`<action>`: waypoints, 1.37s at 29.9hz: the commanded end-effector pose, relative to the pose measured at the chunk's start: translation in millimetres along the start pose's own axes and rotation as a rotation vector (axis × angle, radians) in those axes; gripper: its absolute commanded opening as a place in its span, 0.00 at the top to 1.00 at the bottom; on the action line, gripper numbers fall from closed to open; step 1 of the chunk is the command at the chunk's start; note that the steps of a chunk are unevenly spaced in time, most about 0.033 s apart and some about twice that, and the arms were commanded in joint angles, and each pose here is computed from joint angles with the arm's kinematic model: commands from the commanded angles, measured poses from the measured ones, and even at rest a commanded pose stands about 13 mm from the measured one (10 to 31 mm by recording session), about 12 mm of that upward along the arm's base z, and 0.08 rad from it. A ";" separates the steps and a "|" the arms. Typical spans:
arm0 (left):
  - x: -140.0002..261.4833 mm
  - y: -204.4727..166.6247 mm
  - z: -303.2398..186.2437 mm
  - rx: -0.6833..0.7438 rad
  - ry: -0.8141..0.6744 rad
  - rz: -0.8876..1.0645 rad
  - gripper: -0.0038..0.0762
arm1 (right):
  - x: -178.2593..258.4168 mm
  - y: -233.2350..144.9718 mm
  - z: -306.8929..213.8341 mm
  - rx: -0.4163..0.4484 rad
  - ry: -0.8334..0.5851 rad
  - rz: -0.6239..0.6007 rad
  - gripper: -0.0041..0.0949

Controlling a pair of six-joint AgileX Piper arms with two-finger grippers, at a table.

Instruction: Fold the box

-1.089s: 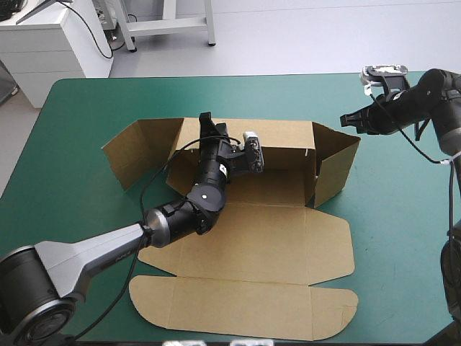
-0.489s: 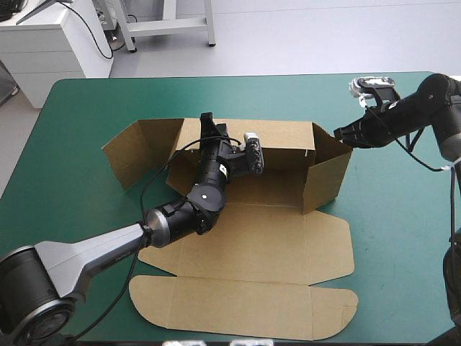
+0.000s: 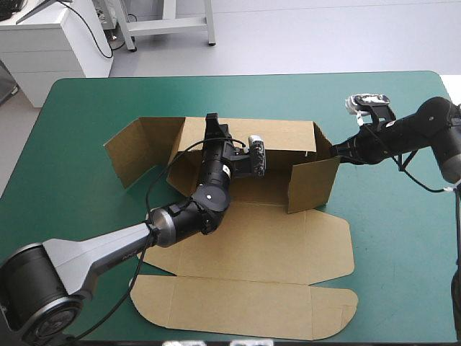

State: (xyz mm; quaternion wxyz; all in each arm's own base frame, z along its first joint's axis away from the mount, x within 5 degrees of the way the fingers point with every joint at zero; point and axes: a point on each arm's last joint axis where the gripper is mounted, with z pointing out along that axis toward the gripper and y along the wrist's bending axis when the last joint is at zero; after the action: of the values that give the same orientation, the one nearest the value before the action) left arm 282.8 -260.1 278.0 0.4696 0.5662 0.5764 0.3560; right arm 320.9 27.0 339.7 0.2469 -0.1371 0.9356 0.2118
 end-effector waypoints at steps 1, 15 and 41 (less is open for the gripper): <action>3.5 -3.6 -1.1 0.033 0.065 -0.082 0.96 | -1.6 10.3 -13.8 -0.027 -0.118 -0.021 0.98; 2.1 -2.1 0.1 0.005 0.052 -0.052 0.96 | 41.2 16.7 0.7 -0.036 -0.288 -0.171 0.97; -6.6 15.5 -1.2 -0.052 0.015 -0.111 0.96 | 50.2 29.2 37.7 -0.055 -0.365 -0.560 0.39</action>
State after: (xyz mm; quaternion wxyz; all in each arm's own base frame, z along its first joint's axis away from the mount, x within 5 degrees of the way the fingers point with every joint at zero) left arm 287.4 -266.8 277.1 0.4768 0.5539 0.5714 0.3731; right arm 278.0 52.5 281.8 0.4206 -0.3593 0.8162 0.1668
